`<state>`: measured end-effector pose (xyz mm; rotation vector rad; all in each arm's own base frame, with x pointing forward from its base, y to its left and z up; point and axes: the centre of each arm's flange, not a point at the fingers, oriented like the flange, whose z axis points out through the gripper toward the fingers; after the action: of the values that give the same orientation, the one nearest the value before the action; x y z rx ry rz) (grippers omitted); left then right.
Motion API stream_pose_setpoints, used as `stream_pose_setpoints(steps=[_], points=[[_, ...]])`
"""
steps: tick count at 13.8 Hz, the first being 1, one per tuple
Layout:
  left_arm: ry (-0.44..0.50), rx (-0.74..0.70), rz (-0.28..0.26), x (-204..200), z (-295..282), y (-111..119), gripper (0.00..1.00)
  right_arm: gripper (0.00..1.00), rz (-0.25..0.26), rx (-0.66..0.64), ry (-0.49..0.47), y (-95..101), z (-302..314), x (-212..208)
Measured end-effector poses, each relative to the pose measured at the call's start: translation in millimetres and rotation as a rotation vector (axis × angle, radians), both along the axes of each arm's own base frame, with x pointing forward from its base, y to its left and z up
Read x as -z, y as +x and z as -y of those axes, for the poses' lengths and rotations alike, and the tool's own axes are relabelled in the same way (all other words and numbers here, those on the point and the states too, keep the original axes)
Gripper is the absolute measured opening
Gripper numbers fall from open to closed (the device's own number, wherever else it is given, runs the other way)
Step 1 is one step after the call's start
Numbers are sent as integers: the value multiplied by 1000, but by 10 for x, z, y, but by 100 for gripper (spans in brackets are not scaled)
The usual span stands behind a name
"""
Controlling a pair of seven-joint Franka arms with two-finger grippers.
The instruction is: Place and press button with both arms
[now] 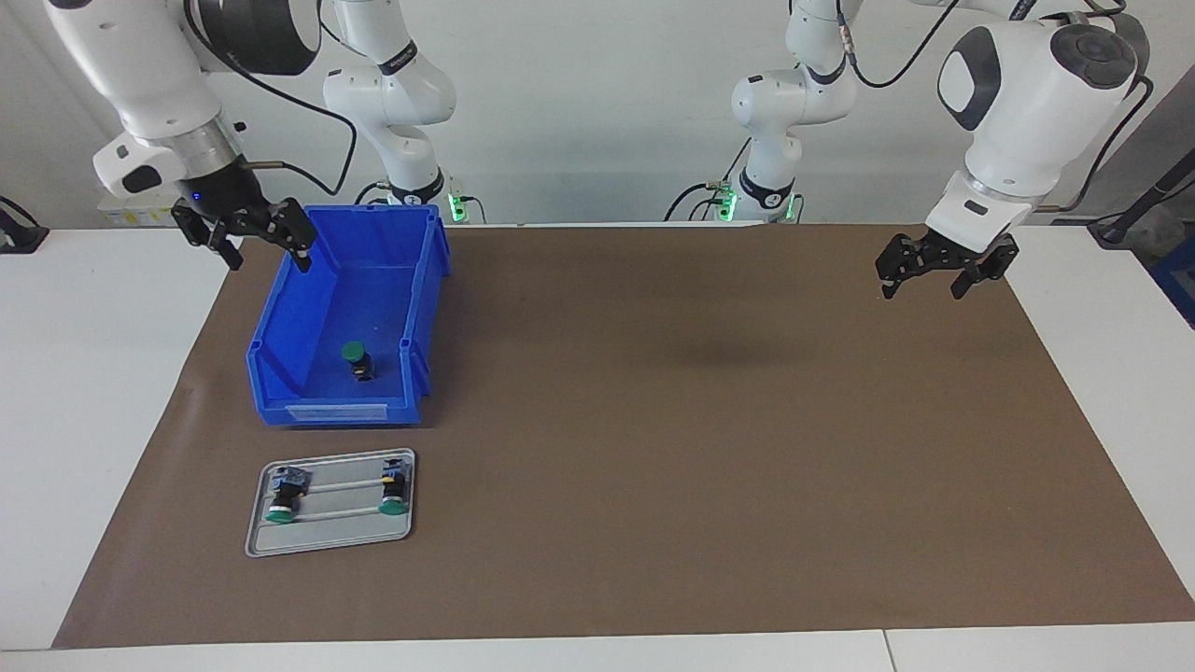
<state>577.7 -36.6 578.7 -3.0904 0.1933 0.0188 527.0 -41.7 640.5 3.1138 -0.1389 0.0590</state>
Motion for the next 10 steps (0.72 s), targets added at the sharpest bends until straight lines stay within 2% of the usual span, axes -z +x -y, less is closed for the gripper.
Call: stream_pose_setpoints(steps=[2, 5, 10], points=[[0, 0, 0, 0, 0, 0, 100, 100, -7, -9, -5, 89, -49, -37], [0, 0, 0, 0, 0, 0, 100, 100, -41, -19, -4, 204, -95, 151], [0, 0, 0, 0, 0, 0, 100, 100, -46, -33, -4, 209, -95, 174]])
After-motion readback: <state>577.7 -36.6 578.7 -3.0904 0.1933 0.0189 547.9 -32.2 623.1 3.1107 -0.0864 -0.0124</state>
